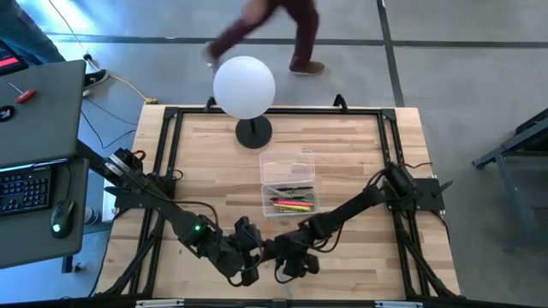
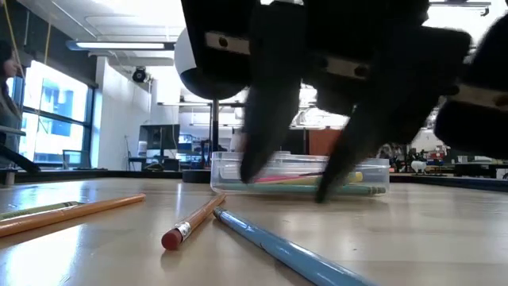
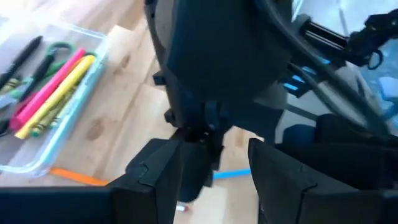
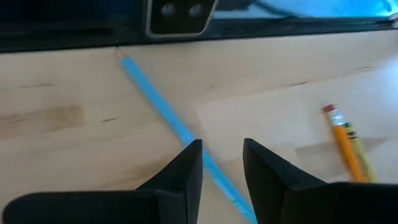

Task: Pick & place school supplies into a supply box
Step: Put the blue pencil into the transparent supply box

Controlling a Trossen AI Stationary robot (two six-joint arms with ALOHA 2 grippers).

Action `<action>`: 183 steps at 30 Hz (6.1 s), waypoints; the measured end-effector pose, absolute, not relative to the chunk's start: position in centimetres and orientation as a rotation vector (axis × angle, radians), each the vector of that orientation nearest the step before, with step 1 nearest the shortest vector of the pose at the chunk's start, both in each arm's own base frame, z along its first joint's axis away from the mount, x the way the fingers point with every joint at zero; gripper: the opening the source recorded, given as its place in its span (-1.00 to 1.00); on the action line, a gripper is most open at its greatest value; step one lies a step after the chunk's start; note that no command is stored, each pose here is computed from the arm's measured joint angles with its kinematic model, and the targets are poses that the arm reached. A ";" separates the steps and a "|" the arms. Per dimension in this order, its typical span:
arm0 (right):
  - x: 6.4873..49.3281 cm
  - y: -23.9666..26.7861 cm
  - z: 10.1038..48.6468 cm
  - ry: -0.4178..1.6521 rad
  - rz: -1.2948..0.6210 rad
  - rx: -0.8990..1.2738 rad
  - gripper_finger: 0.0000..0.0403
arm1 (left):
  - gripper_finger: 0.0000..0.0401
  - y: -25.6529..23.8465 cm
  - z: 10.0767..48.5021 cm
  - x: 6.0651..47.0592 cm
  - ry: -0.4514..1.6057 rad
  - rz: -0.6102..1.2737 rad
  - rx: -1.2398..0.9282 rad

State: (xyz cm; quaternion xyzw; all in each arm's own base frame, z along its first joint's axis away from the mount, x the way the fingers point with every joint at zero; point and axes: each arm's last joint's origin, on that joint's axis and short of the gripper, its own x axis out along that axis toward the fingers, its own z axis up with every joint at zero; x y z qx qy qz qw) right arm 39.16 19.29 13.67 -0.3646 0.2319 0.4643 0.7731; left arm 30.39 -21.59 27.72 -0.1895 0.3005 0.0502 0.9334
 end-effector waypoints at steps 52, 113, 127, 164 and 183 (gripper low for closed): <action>38.4 19.7 8.7 0.592 0.808 -0.830 -1.00 | 0.07 -21.9 27.9 30.5 0.617 0.049 -0.431; 23.3 14.0 9.4 0.383 1.141 -0.608 -0.55 | 0.07 -22.0 28.7 31.0 0.506 0.082 -0.465; 24.1 13.3 6.9 0.370 1.199 -0.587 -0.59 | 0.07 -22.0 28.7 31.0 0.508 0.080 -0.459; 26.3 11.5 6.5 0.413 0.845 -0.402 -0.92 | 0.07 -21.9 28.5 30.9 0.516 0.089 -0.449; 27.1 9.6 3.5 0.365 0.889 -0.295 -0.71 | 0.07 -21.9 28.5 30.9 0.515 0.089 -0.450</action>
